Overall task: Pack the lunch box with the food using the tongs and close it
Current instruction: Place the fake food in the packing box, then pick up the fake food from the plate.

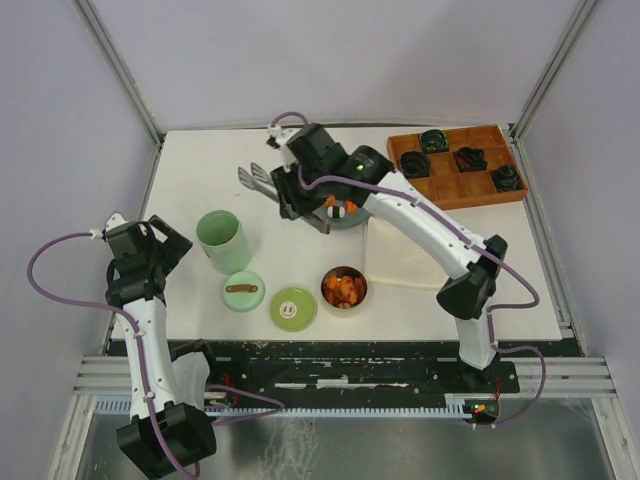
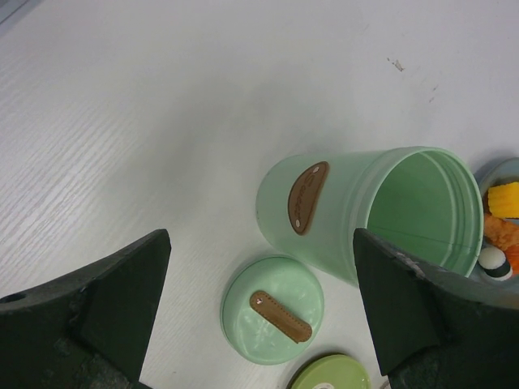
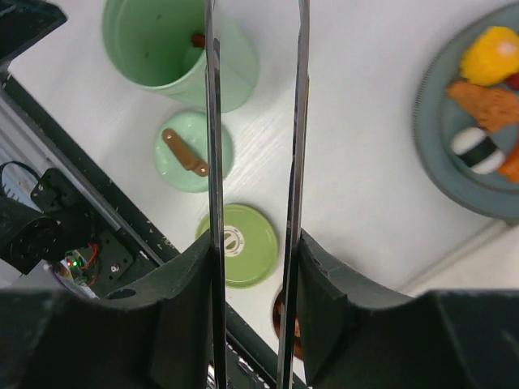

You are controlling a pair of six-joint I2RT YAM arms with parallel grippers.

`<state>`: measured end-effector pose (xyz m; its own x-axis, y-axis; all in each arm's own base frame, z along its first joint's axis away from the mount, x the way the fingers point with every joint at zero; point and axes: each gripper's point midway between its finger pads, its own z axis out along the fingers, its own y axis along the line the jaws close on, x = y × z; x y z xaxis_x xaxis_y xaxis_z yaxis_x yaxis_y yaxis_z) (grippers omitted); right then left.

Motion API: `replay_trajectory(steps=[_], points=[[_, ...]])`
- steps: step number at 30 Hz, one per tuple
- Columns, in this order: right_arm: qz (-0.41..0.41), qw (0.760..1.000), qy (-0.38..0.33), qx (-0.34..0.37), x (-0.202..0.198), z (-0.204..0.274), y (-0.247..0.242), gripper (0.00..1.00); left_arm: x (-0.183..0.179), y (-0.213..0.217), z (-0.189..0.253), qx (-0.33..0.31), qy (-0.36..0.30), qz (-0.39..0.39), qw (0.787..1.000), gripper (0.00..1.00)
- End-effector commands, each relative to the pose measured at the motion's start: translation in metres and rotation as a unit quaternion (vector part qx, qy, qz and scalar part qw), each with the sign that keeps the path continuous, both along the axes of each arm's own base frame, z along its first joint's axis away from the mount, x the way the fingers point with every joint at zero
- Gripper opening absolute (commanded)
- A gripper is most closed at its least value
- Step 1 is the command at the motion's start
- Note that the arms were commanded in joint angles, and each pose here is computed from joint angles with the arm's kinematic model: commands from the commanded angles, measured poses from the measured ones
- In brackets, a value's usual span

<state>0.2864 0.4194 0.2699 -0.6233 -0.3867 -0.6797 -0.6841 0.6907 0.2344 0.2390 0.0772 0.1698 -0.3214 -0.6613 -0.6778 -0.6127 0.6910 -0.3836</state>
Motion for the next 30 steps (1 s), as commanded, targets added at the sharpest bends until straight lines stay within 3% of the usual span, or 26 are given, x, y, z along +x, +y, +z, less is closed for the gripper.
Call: replay_trajectory(steps=[1, 8, 15, 23, 30], points=[[-0.066, 0.997, -0.028, 0.029, 0.026, 0.030, -0.043, 0.47, 0.021, -0.007, 0.014, -0.011, -0.040, -0.037, 0.998, 0.99], [-0.132, 0.991, 0.012, -0.001, 0.049, -0.011, -0.099, 0.47, 0.068, -0.027, 0.038, -0.073, -0.094, -0.109, 0.987, 0.99], [-0.156, 0.986, 0.053, -0.034, 0.063, -0.047, -0.127, 0.47, 0.097, -0.035, 0.022, -0.109, -0.063, -0.174, 0.977, 0.99], [-0.185, 0.972, 0.090, -0.113, 0.074, -0.090, -0.153, 0.48, 0.079, -0.033, -0.006, -0.097, -0.034, -0.158, 0.982, 0.99], [-0.189, 0.965, 0.111, -0.142, 0.081, -0.113, -0.160, 0.49, 0.072, -0.028, 0.002, -0.067, -0.051, -0.147, 0.986, 0.99]])
